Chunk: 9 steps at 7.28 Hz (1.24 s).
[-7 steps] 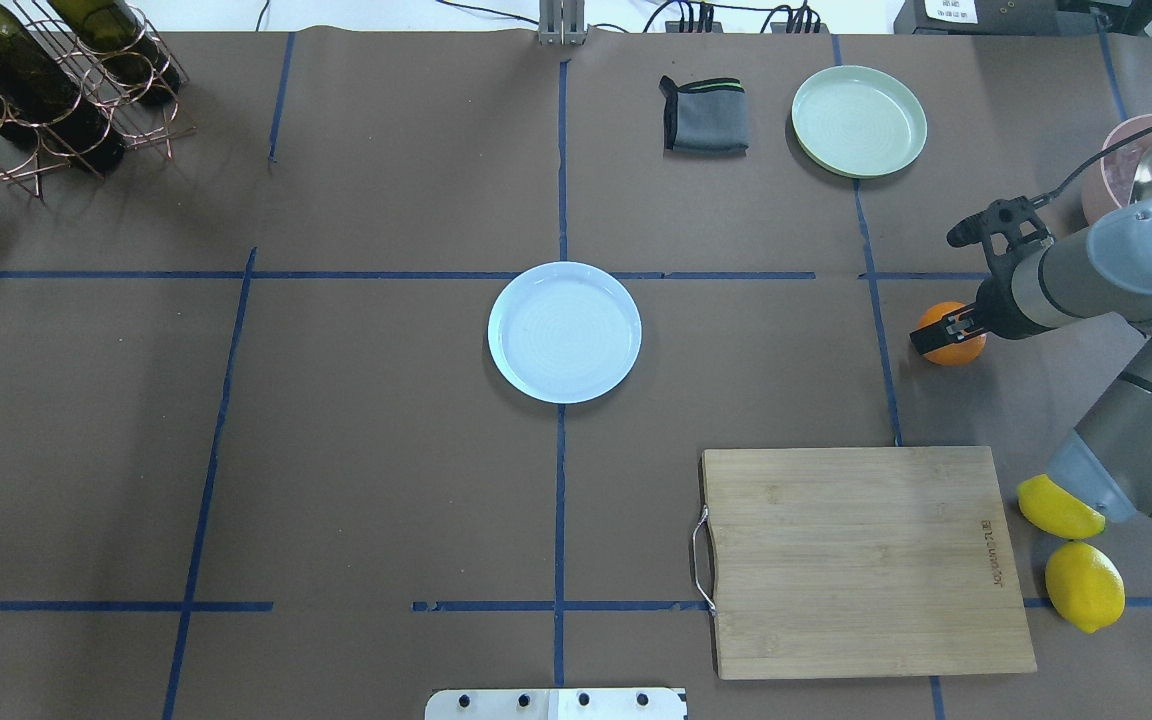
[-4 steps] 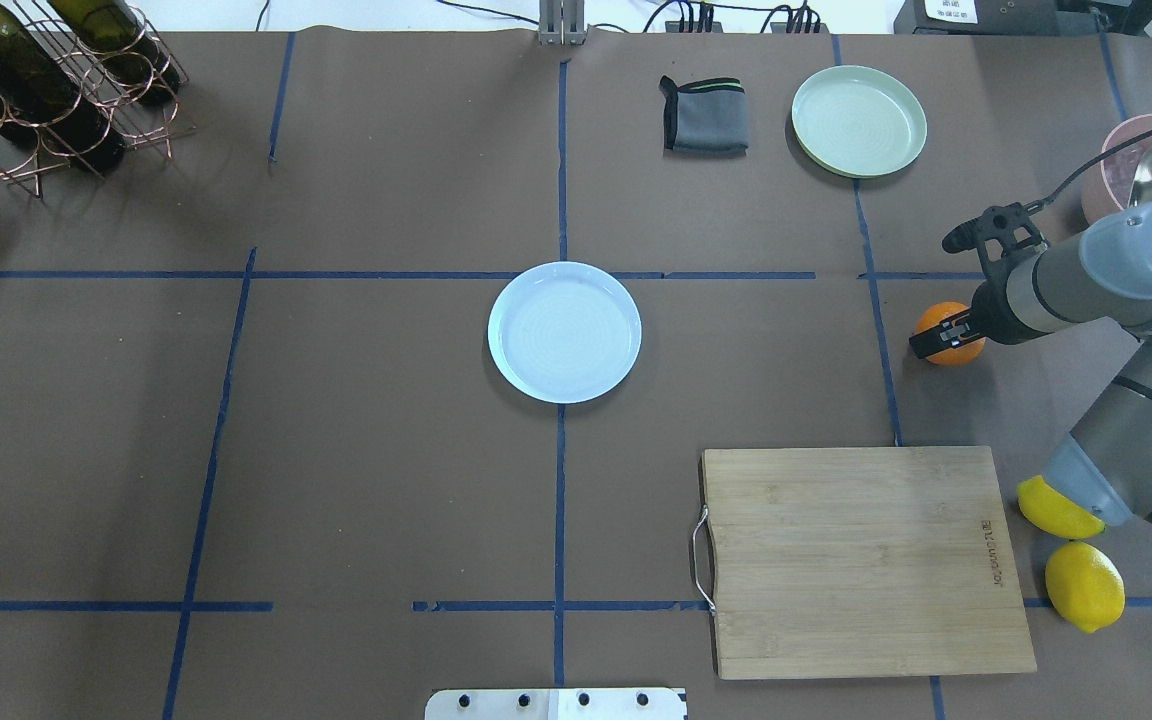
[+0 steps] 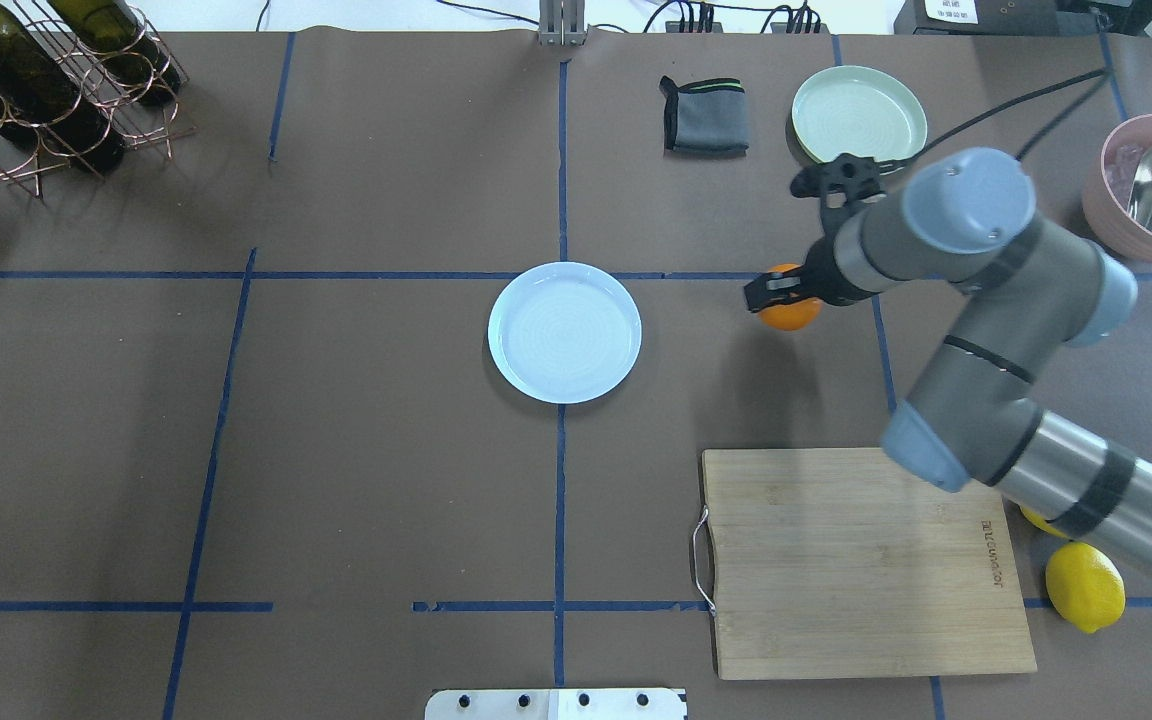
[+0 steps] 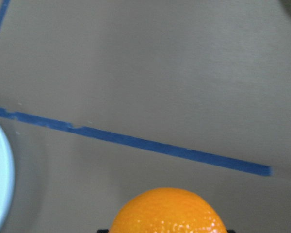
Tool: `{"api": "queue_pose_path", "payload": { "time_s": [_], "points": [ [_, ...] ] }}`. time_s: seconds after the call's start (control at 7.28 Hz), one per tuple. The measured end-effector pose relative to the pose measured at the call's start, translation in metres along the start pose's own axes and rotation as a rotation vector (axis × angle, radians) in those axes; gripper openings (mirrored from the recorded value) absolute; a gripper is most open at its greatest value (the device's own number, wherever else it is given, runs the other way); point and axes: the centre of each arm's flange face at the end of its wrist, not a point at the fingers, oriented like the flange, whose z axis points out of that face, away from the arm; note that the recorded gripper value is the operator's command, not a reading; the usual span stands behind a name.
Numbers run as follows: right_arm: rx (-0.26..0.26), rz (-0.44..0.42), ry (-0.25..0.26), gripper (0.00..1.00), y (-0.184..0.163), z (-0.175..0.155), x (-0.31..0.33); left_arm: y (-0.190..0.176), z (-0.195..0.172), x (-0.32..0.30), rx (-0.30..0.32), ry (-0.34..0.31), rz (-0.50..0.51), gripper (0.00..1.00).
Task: Pick orange to plate
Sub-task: 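Carry the orange with the right gripper onto the light blue plate, then release the orange and lift the right gripper away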
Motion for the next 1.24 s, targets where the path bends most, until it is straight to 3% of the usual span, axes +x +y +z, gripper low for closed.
{"api": "queue_pose_path", "payload": {
  "time_s": [0.55, 0.82, 0.96, 1.1, 1.24],
  "points": [
    [0.034, 0.144, 0.099, 0.22, -0.018, 0.036, -0.203, -0.002, -0.001, 0.002, 0.003, 0.001, 0.004, 1.00],
    [0.040, 0.163, 0.126, 0.24, -0.005, 0.054, -0.237, -0.001, -0.002, 0.002, 0.003, 0.002, 0.005, 1.00],
    [0.045, 0.164, 0.140, 0.31, 0.000, 0.061, -0.242, 0.000, -0.002, 0.002, 0.004, 0.002, 0.005, 1.00],
    [0.046, 0.163, 0.150, 0.60, 0.002, 0.067, -0.246, 0.000, -0.002, 0.002, 0.003, 0.002, 0.004, 1.00],
    [0.046, 0.162, 0.154, 1.00, 0.002, 0.069, -0.249, 0.000, -0.001, 0.002, 0.003, 0.003, 0.004, 1.00]
  ]
}}
